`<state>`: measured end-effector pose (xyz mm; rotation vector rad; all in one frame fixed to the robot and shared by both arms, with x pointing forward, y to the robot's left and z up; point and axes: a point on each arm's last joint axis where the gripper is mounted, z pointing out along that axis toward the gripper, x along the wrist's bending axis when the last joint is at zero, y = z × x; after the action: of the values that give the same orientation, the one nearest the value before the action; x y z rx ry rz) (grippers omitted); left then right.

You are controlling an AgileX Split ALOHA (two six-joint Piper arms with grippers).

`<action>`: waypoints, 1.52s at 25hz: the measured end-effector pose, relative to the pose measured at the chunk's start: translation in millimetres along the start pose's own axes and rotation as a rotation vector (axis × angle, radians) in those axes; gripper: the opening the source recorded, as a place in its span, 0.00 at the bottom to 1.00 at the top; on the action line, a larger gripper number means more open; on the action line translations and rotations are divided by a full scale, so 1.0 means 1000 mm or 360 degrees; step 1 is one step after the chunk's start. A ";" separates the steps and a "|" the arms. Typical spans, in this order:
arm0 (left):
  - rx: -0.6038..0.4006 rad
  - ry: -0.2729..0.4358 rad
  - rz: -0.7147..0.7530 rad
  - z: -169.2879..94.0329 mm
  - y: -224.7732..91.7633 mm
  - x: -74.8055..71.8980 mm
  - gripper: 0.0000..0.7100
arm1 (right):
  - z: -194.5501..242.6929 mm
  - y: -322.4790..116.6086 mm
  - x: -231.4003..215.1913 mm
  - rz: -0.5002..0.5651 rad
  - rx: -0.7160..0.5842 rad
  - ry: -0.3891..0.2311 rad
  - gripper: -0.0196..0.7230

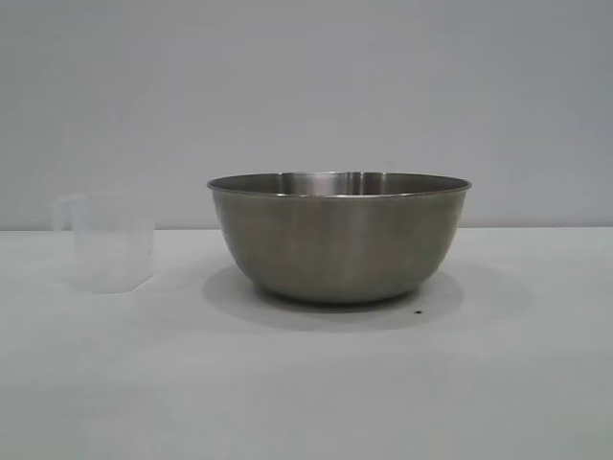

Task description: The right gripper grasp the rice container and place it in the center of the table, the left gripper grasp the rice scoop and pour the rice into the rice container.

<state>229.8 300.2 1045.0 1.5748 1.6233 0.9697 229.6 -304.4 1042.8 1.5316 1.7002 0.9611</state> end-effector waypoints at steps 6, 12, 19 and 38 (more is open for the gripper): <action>0.0002 0.0045 -0.0026 0.000 0.000 0.000 0.34 | 0.000 0.000 0.001 0.0126 -0.0002 -0.0206 0.45; 0.0002 0.0045 -0.0026 0.000 0.000 0.000 0.34 | 0.000 0.000 0.002 0.0133 -0.0002 -0.0218 0.45; 0.0002 0.0045 -0.0026 0.000 0.000 0.000 0.34 | 0.000 0.000 0.002 0.0133 -0.0002 -0.0218 0.45; 0.0001 0.0045 -0.0026 0.000 0.000 0.000 0.34 | 0.000 0.000 0.002 0.0133 -0.0002 -0.0218 0.45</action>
<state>229.7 299.9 1045.0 1.5525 1.6534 0.9870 229.0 -302.8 1042.8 1.6403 1.5504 0.8778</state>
